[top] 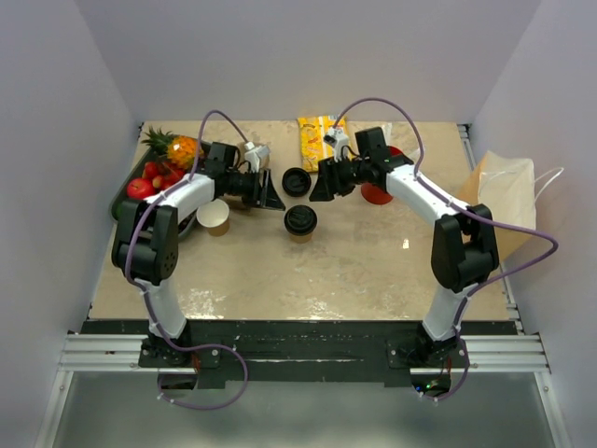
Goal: Pack the takeout coffee
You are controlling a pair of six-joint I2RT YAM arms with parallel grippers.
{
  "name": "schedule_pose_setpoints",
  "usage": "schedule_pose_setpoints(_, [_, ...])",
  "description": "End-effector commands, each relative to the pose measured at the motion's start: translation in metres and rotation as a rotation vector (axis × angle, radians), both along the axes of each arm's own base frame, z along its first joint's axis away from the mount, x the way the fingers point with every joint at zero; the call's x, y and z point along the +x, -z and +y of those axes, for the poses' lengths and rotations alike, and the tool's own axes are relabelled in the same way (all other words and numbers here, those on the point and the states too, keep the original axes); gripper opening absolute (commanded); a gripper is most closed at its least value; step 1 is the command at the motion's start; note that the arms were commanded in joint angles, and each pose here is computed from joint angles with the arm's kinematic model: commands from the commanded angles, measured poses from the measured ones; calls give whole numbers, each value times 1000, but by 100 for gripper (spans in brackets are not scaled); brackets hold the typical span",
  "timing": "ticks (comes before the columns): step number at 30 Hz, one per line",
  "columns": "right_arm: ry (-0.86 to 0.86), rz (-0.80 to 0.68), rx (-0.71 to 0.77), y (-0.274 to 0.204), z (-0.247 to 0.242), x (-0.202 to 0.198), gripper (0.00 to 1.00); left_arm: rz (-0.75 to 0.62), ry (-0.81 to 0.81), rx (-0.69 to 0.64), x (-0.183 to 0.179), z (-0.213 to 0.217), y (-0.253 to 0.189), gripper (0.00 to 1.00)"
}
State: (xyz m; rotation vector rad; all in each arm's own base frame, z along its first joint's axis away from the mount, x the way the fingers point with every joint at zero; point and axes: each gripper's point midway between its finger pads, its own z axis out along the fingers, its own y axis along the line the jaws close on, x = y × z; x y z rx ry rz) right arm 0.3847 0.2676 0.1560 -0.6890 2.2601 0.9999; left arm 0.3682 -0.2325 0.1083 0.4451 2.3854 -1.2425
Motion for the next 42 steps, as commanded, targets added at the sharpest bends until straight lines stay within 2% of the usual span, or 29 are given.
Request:
schedule_pose_setpoints(1, [-10,23,-33,5,-12,-16,65,-77,-14,-46,34,-8,-22,57])
schedule_pose_setpoints(4, [-7,58,-40,15,-13,-22,65,-88,-3,-62,40,-11,-28,57])
schedule_pose_setpoints(8, [-43,67,17,12,-4,-23,67,-92,53,-122,31,-17,-37,59])
schedule_pose_setpoints(14, [-131,92,113,8,12,-24,69,-17,82,-168,12,-20,-26,61])
schedule_pose_setpoints(21, [-102,146,104,27,15,-15,69,10,114,-181,11,-30,-15,61])
schedule_pose_setpoints(29, [-141,237,187,41,24,-16,61,111,128,-231,6,-36,3,57])
schedule_pose_setpoints(42, [-46,396,200,82,13,-11,52,229,72,-182,-2,-31,41,53])
